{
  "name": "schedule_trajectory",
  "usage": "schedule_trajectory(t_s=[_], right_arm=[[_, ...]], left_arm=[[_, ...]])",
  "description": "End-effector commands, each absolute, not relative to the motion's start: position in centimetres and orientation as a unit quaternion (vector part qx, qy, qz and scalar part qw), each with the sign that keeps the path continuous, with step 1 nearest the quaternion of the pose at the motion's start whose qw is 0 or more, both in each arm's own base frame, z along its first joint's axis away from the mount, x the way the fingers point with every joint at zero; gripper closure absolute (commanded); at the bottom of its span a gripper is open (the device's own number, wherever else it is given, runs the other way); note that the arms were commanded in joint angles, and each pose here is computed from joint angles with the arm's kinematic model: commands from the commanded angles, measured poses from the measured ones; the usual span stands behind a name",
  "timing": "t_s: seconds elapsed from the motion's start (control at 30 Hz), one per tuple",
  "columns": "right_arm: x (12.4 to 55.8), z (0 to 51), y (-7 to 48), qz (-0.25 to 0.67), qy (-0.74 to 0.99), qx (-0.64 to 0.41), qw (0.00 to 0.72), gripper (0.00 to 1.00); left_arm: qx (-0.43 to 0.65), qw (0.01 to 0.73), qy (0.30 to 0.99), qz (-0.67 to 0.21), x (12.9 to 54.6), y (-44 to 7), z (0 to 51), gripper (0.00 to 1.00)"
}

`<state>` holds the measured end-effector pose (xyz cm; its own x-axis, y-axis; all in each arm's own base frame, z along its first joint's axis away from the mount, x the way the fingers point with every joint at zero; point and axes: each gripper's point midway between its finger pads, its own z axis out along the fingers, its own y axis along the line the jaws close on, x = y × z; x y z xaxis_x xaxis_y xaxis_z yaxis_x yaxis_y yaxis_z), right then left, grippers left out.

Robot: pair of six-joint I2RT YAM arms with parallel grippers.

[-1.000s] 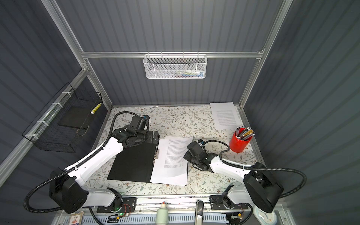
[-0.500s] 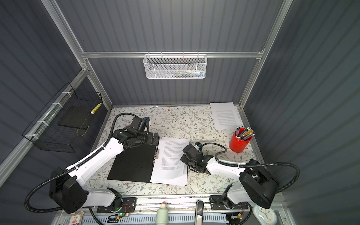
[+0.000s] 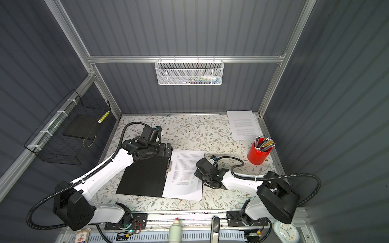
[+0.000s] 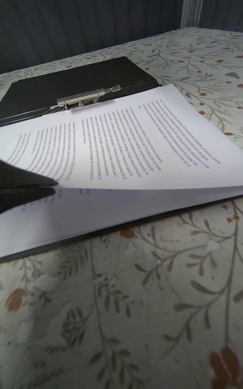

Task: Put the files into the folder
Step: 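Lower the sheet onto the folder papers with the right gripper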

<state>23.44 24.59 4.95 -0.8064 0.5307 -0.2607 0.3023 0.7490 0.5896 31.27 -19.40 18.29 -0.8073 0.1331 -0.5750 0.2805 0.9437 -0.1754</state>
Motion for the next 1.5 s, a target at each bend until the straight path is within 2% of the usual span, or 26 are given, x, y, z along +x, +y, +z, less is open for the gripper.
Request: schedule_trajectory(t_s=[0.0, 0.7, 0.83, 1.07, 1.17, 1.33, 1.37, 1.47], right_arm=[[23.1, 4.3, 24.2, 0.26, 0.912, 0.235, 0.212, 1.0], [22.6, 3.6, 24.9, 0.26, 0.917, 0.228, 0.2, 1.0], [22.6, 3.8, 25.1, 0.264, 0.917, 0.222, 0.202, 0.79], [22.6, 4.9, 25.4, 0.277, 0.915, 0.207, 0.208, 0.51], [22.4, 5.1, 24.6, 0.256, 0.921, 0.209, 0.208, 0.37], [22.8, 5.7, 23.3, 0.209, 0.937, 0.189, 0.206, 0.06], [23.0, 5.5, 23.4, 0.213, 0.939, 0.181, 0.198, 0.02], [24.4, 5.2, 24.2, 0.224, 0.946, 0.155, 0.174, 0.01]], left_arm=[[0.107, 0.273, 0.948, -0.128, 30.9, -19.2, 17.6, 0.0], [0.108, 0.27, 0.948, -0.13, 30.8, -19.3, 17.5, 0.0], [0.107, 0.269, 0.949, -0.129, 30.8, -19.2, 17.5, 0.0], [0.084, 0.265, 0.956, -0.094, 31.1, -18.0, 16.8, 0.0], [0.071, 0.255, 0.961, -0.076, 31.2, -17.5, 16.3, 0.0], [0.059, 0.236, 0.967, -0.069, 30.6, -16.9, 15.3, 0.0], [0.055, 0.231, 0.969, -0.065, 30.4, -16.6, 15.0, 0.0], [0.032, 0.206, 0.977, -0.046, 29.5, -15.0, 13.4, 0.0]])
